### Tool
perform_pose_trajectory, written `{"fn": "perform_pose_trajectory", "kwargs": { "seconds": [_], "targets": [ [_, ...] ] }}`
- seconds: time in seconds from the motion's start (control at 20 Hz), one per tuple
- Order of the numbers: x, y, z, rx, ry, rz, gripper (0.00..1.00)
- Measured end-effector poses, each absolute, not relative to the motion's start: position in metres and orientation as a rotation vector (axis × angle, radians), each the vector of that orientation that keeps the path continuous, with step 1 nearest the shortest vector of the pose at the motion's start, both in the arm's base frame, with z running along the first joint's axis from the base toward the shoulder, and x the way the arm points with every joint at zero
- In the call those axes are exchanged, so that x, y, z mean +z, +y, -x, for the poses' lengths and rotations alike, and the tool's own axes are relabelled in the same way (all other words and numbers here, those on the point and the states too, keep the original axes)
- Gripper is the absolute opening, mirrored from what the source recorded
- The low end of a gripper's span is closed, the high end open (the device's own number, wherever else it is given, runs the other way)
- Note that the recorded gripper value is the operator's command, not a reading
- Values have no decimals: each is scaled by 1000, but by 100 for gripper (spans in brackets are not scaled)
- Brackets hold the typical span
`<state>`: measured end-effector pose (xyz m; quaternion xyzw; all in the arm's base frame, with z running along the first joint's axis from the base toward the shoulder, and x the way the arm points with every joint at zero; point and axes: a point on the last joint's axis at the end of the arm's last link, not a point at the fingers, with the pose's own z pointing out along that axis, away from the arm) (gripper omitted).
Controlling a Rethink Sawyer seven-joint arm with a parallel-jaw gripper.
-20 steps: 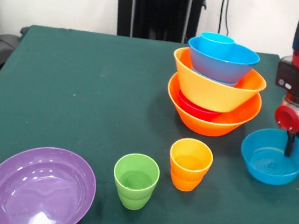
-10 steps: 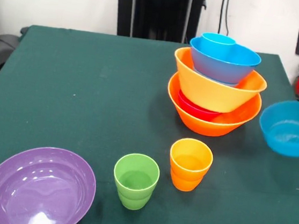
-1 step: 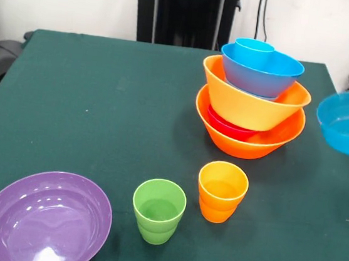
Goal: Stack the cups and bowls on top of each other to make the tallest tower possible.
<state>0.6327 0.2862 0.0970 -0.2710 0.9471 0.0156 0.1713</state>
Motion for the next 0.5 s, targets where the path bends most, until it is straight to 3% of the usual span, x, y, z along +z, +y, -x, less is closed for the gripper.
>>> {"fn": "perform_pose_trajectory", "kwargs": {
  "seconds": [0.5],
  "targets": [
    [148, 255, -628, -24, 2662, 674, 0]
  ]
}}
